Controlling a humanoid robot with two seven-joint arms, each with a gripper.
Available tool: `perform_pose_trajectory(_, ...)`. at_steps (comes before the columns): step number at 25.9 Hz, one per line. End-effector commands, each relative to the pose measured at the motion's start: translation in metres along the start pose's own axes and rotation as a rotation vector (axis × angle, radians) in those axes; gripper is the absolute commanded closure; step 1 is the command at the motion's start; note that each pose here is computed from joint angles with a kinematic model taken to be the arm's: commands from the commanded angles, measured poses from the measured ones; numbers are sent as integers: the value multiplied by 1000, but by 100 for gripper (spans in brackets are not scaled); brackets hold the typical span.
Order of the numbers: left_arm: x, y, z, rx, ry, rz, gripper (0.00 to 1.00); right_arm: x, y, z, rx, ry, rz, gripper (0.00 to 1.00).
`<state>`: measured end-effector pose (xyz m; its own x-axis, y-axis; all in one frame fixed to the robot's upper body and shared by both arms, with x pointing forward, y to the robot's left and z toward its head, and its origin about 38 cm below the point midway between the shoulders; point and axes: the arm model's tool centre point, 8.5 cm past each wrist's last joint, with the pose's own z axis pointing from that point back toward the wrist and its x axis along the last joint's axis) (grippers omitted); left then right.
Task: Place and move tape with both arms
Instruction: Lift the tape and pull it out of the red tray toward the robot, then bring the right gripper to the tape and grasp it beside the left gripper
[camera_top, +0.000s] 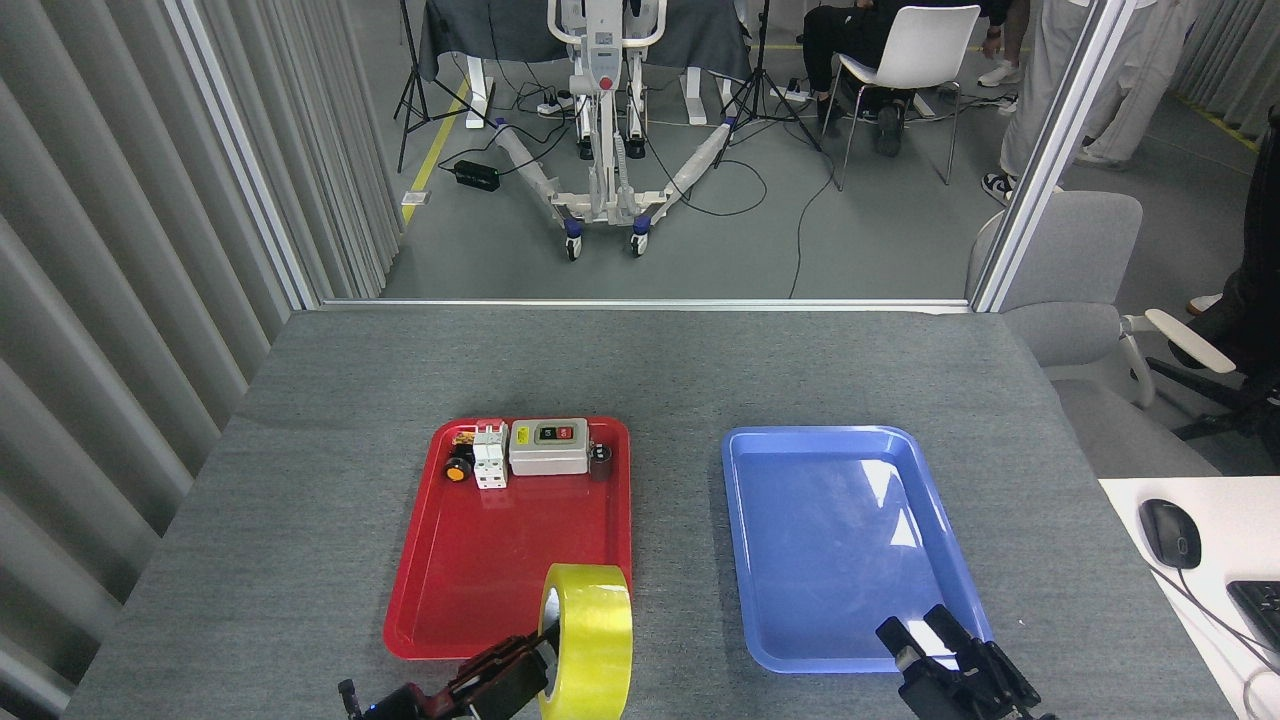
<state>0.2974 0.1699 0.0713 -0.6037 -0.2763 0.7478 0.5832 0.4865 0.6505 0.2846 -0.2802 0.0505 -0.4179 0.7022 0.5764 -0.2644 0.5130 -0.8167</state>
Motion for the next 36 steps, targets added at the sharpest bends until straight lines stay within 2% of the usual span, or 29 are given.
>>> perform_pose_trajectory(1,11,-20,-7,-8,-13,7,100,12,10,-20,69,-83,-13,0)
perform_pose_trajectory(3,12,-25,-13,-10,-7,7,100,15,4,-32,125,-136,36,0)
perform_pose_trajectory(5,13,-25,-15,-11,-11,7,100,13,4,-29,171,-155,64,0)
perform_pose_trajectory(9,9,-32,-25,-17,0,21,100,23,13,-30,247,-241,102,0)
perform_pose_trajectory(17,-3,-33,-37,-47,22,11,100,38,0,-30,309,-367,177,0)
perform_pose_trajectory(22,-9,-28,-43,-48,23,11,100,65,4,-33,341,-462,204,0)
perform_pose_trajectory(30,-17,-25,-47,-54,32,10,100,85,17,-36,371,-529,205,1)
perform_pose_trajectory(36,-16,-23,-48,-51,28,5,100,103,24,-55,385,-585,208,1)
